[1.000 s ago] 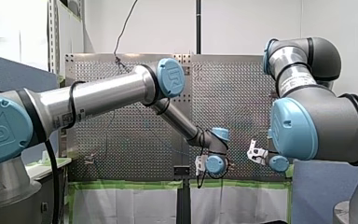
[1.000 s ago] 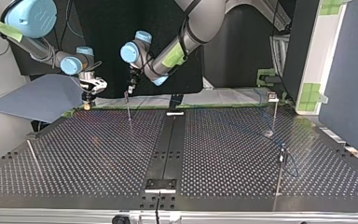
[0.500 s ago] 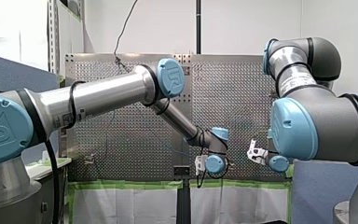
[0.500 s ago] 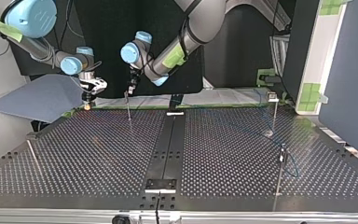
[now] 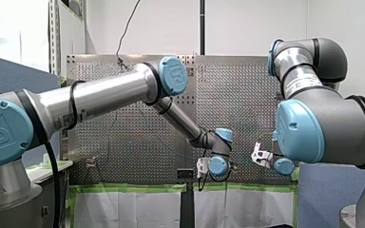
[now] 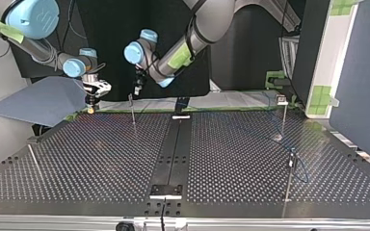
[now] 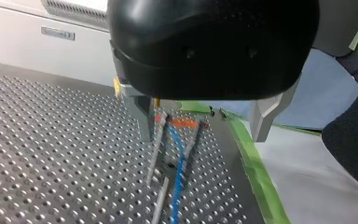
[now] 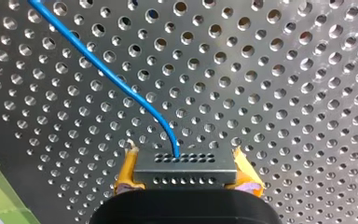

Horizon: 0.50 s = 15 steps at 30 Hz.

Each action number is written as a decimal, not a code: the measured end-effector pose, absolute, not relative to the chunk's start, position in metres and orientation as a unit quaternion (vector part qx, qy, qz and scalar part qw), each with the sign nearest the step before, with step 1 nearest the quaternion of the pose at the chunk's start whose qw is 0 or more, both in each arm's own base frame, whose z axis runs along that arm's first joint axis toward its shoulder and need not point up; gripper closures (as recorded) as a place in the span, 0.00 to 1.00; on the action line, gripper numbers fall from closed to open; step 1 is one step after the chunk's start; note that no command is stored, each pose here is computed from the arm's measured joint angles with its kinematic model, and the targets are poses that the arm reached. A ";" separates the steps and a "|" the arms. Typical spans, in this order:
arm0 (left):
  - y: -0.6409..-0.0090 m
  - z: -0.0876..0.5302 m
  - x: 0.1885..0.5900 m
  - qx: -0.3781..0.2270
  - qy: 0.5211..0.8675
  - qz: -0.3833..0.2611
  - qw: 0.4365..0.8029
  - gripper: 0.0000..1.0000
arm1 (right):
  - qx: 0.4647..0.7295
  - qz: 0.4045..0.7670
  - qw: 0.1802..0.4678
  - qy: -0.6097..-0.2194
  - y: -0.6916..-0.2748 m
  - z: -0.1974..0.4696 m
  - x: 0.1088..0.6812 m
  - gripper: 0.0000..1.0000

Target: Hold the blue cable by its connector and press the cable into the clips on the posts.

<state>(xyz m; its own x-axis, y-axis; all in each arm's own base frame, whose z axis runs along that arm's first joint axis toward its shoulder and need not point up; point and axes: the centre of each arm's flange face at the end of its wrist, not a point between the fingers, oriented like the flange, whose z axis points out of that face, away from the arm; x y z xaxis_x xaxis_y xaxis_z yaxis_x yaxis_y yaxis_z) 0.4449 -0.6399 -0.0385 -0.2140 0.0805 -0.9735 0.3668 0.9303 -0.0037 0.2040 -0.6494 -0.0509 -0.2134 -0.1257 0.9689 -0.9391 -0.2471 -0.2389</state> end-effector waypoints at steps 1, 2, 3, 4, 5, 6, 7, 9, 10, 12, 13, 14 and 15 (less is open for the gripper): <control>-0.641 -0.036 0.443 0.147 0.769 -0.118 0.611 0.00 | 0.524 0.591 0.344 -0.508 -0.649 -0.051 0.204 1.00; -0.642 -0.032 0.440 0.149 0.767 -0.119 0.613 0.00 | 0.524 0.591 0.344 -0.508 -0.649 -0.051 0.205 1.00; -0.643 -0.029 0.437 0.151 0.765 -0.121 0.615 0.00 | 0.524 0.591 0.344 -0.508 -0.649 -0.051 0.205 1.00; -0.644 -0.026 0.435 0.152 0.763 -0.123 0.616 0.00 | 0.524 0.591 0.344 -0.508 -0.649 -0.051 0.205 1.00; -0.646 -0.022 0.431 0.154 0.760 -0.126 0.619 0.00 | 0.524 0.591 0.343 -0.508 -0.649 -0.051 0.205 1.00; -0.648 -0.019 0.428 0.155 0.758 -0.129 0.620 0.00 | 0.524 0.591 0.343 -0.508 -0.649 -0.051 0.205 1.00; -0.649 -0.016 0.425 0.155 0.756 -0.132 0.622 0.00 | 0.524 0.591 0.343 -0.508 -0.649 -0.051 0.205 1.00; -0.651 -0.008 0.420 0.152 0.752 -0.141 0.626 0.00 | 0.524 0.591 0.343 -0.508 -0.649 -0.051 0.206 1.00; -0.652 -0.005 0.419 0.149 0.750 -0.145 0.628 0.00 | 0.525 0.591 0.343 -0.508 -0.649 -0.051 0.206 1.00; -0.652 0.004 0.416 0.144 0.746 -0.153 0.632 0.00 | 0.525 0.591 0.343 -0.508 -0.649 -0.051 0.206 1.00; -0.652 0.007 0.416 0.141 0.744 -0.156 0.634 0.00 | 0.524 0.591 0.343 -0.508 -0.649 -0.051 0.206 1.00; -0.651 0.012 0.415 0.138 0.742 -0.160 0.637 0.00 | 0.525 0.591 0.343 -0.508 -0.649 -0.051 0.206 1.00; -0.651 0.015 0.414 0.135 0.740 -0.162 0.639 0.00 | 0.525 0.591 0.343 -0.508 -0.648 -0.051 0.207 1.00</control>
